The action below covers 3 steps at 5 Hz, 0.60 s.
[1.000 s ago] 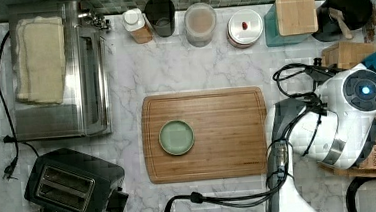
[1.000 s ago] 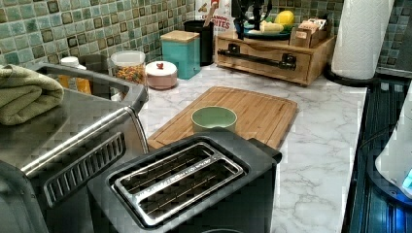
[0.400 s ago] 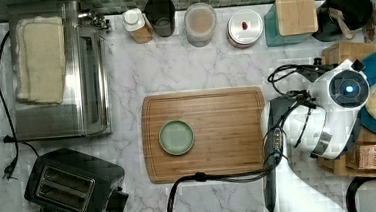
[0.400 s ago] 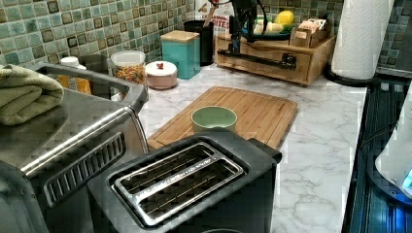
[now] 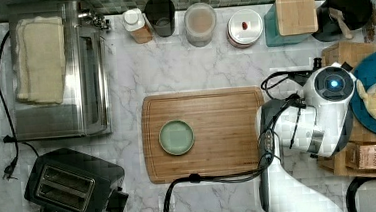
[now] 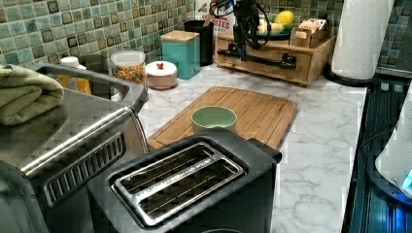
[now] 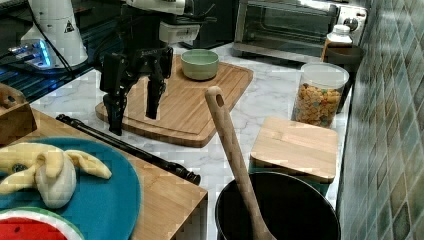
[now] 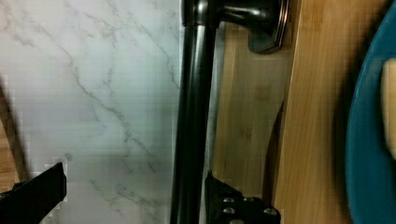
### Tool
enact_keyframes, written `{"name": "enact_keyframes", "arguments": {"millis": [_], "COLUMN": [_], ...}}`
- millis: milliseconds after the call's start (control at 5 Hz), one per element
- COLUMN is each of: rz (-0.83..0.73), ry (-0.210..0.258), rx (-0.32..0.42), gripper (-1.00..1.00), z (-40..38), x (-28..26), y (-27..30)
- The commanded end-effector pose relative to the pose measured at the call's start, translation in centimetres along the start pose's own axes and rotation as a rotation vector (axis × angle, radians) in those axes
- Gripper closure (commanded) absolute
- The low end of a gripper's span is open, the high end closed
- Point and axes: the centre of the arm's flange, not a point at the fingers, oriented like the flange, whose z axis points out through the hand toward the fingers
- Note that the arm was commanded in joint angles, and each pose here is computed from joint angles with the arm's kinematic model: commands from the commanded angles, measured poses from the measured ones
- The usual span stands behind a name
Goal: Open the drawer.
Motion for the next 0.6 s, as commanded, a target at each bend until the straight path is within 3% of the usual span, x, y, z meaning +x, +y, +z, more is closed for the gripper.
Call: {"name": "enact_keyframes", "arguments": {"millis": [200,400,600], "rz": [0.070,0.115,0.150], "ry": [0.131,0.083,0.101], "rx": [-0.031,-0.015,-0.021], "gripper": [-1.00,-1.00,-1.00], "z": [-1.0,-0.4,0.5], "x": [0.1,-0.4,-1.3], "y": [2.3,2.0,1.3]}}
